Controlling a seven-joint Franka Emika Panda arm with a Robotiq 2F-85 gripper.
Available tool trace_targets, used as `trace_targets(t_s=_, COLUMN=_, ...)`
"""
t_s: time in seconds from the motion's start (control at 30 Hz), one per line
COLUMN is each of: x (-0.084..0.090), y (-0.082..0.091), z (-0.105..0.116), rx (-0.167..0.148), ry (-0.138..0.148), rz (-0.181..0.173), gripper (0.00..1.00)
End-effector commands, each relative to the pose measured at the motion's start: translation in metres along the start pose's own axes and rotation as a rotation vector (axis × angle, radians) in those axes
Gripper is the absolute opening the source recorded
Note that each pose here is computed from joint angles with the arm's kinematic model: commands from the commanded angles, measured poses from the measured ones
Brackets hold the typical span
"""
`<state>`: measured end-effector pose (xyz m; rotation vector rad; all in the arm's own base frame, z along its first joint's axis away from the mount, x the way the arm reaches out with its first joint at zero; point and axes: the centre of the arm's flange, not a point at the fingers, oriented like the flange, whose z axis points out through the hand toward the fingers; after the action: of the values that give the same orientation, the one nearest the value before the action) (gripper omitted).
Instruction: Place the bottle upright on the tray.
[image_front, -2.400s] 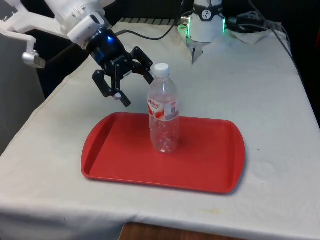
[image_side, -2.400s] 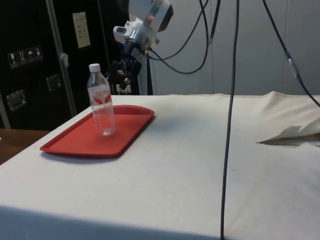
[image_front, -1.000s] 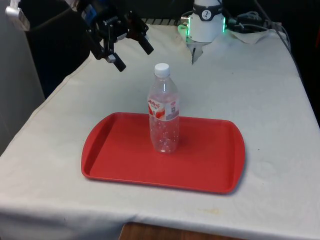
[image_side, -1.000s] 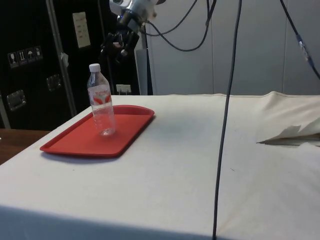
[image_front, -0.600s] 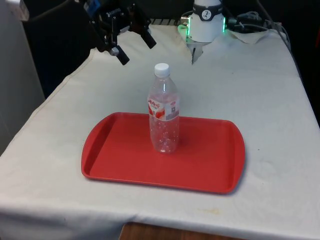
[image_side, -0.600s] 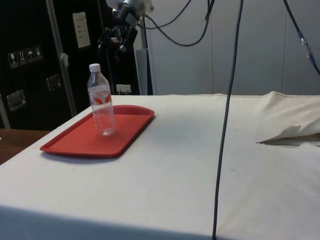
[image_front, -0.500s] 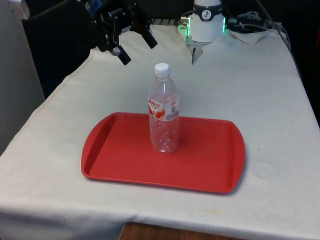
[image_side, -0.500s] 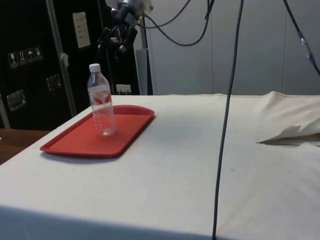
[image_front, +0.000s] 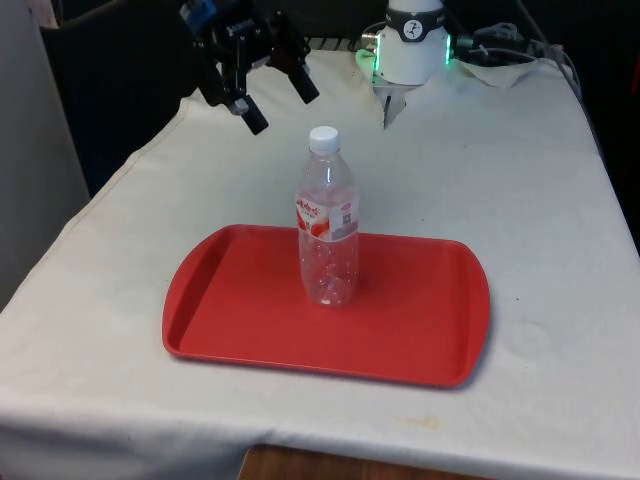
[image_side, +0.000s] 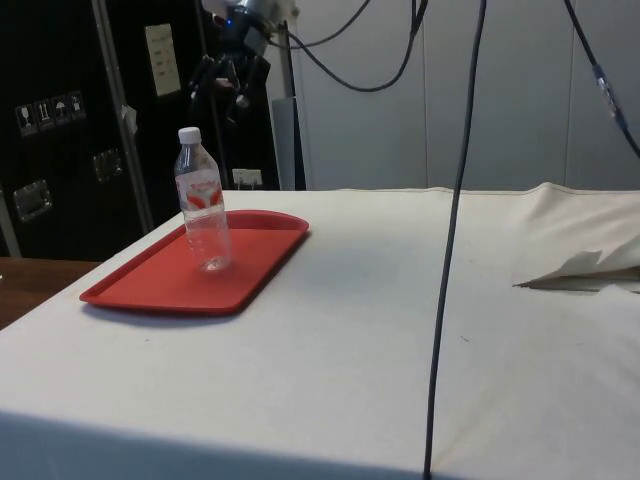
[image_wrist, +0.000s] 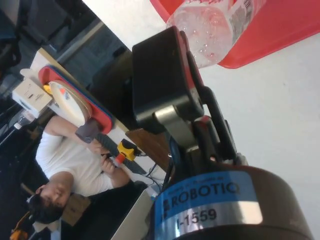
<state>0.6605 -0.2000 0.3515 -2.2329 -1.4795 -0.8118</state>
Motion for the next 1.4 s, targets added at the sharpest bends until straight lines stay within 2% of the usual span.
trace_targets(t_s=0.0, x=0.002, y=0.0, z=-0.003, rx=-0.009, ry=-0.018, rz=-0.003, gripper=1.0)
trace_targets(t_s=0.03, x=0.002, y=0.0, z=-0.004, rx=-0.01, ry=-0.022, rz=-0.005, gripper=1.0)
trace_targets(t_s=0.07, x=0.001, y=0.0, z=-0.001, rx=0.0, ry=-0.003, rz=-0.002, gripper=1.0)
trace_targets(t_s=0.1, x=0.003, y=0.0, z=-0.005, rx=-0.01, ry=-0.03, rz=-0.011, gripper=1.0)
trace_targets(t_s=0.27, x=0.007, y=0.001, z=-0.007, rx=-0.012, ry=-0.052, rz=-0.025, gripper=1.0)
trace_targets(t_s=0.3, x=0.005, y=0.0, z=-0.006, rx=-0.004, ry=-0.032, rz=-0.024, gripper=1.0)
trace_targets(t_s=0.33, x=0.007, y=0.001, z=-0.008, rx=-0.013, ry=-0.057, rz=-0.028, gripper=1.0)
trace_targets(t_s=0.47, x=0.011, y=0.001, z=-0.009, rx=-0.013, ry=-0.078, rz=-0.042, gripper=1.0)
trace_targets(t_s=0.57, x=0.013, y=0.002, z=-0.01, rx=-0.015, ry=-0.089, rz=-0.049, gripper=1.0)
trace_targets(t_s=0.6, x=0.011, y=0.002, z=-0.009, rx=-0.004, ry=-0.069, rz=-0.049, gripper=1.0)
trace_targets(t_s=0.63, x=0.013, y=0.002, z=-0.01, rx=-0.014, ry=-0.093, rz=-0.052, gripper=1.0)
trace_targets(t_s=0.87, x=0.018, y=0.002, z=-0.013, rx=-0.016, ry=-0.125, rz=-0.073, gripper=1.0)
trace_targets(t_s=0.9, x=0.017, y=0.002, z=-0.011, rx=-0.006, ry=-0.108, rz=-0.074, gripper=1.0)
trace_targets(t_s=0.93, x=0.019, y=0.002, z=-0.012, rx=-0.016, ry=-0.13, rz=-0.077, gripper=1.0)
trace_targets(t_s=1.1, x=0.024, y=0.002, z=-0.013, rx=-0.017, ry=-0.157, rz=-0.094, gripper=1.0)
trace_targets(t_s=1.13, x=0.022, y=0.002, z=-0.012, rx=-0.008, ry=-0.136, rz=-0.092, gripper=1.0)
trace_targets(t_s=1.17, x=0.025, y=0.002, z=-0.013, rx=-0.017, ry=-0.162, rz=-0.096, gripper=1.0)
trace_targets(t_s=1.3, x=0.03, y=0.001, z=-0.013, rx=-0.015, ry=-0.187, rz=-0.111, gripper=1.0)
trace_targets(t_s=1.33, x=0.032, y=0.001, z=-0.013, rx=-0.015, ry=-0.19, rz=-0.116, gripper=1.0)
trace_targets(t_s=1.37, x=0.029, y=0.001, z=-0.012, rx=-0.005, ry=-0.171, rz=-0.112, gripper=1.0)
